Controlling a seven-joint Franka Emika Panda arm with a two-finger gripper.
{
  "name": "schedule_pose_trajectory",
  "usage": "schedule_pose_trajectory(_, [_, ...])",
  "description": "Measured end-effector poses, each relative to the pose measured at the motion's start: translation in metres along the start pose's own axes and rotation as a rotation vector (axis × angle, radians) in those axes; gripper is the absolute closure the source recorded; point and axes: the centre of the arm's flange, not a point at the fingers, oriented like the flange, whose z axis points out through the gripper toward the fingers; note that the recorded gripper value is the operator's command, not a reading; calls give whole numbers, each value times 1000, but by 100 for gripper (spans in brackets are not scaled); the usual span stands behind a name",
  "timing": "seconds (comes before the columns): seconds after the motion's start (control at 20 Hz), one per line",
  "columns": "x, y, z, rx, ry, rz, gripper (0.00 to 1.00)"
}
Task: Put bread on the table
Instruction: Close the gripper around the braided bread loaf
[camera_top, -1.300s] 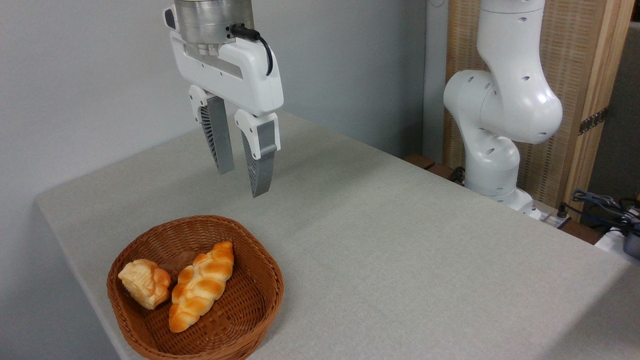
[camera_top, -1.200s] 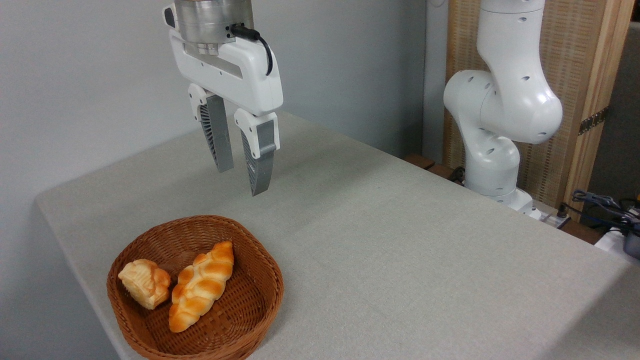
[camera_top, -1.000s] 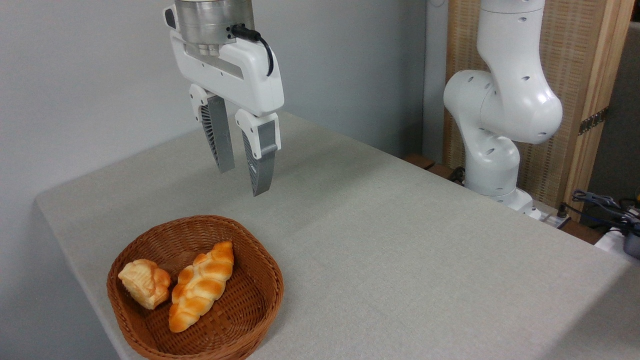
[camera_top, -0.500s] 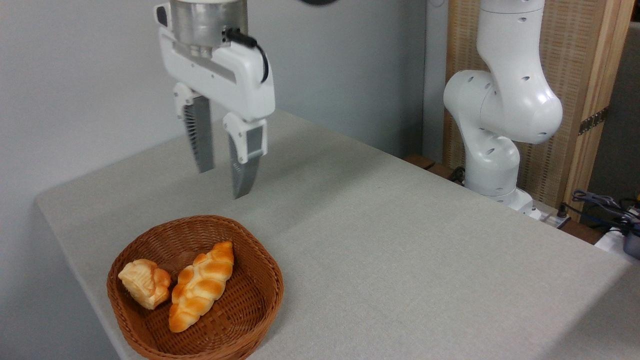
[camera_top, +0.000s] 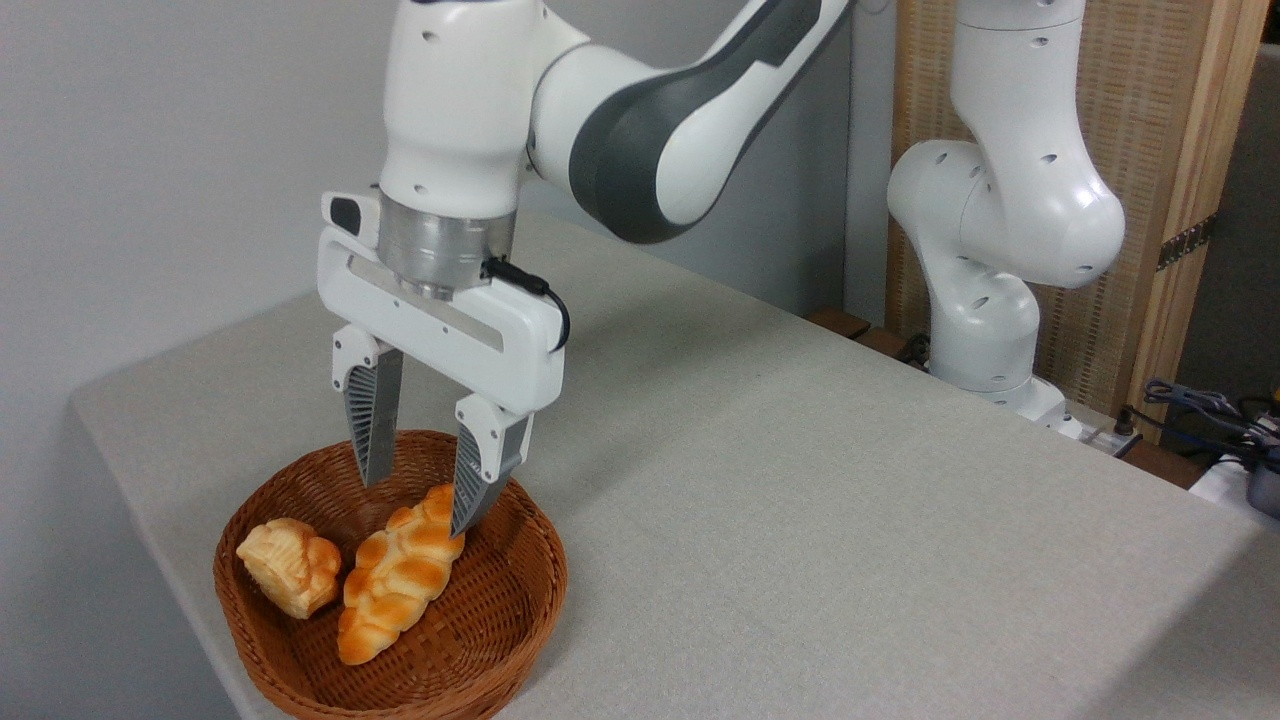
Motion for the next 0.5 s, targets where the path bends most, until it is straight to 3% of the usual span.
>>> schedule_pose_trajectory(0.25, [3,7,18,-29,69,-60,0])
schedule_pose_trajectory(0.5, [5,21,52,-39,33,-30,0])
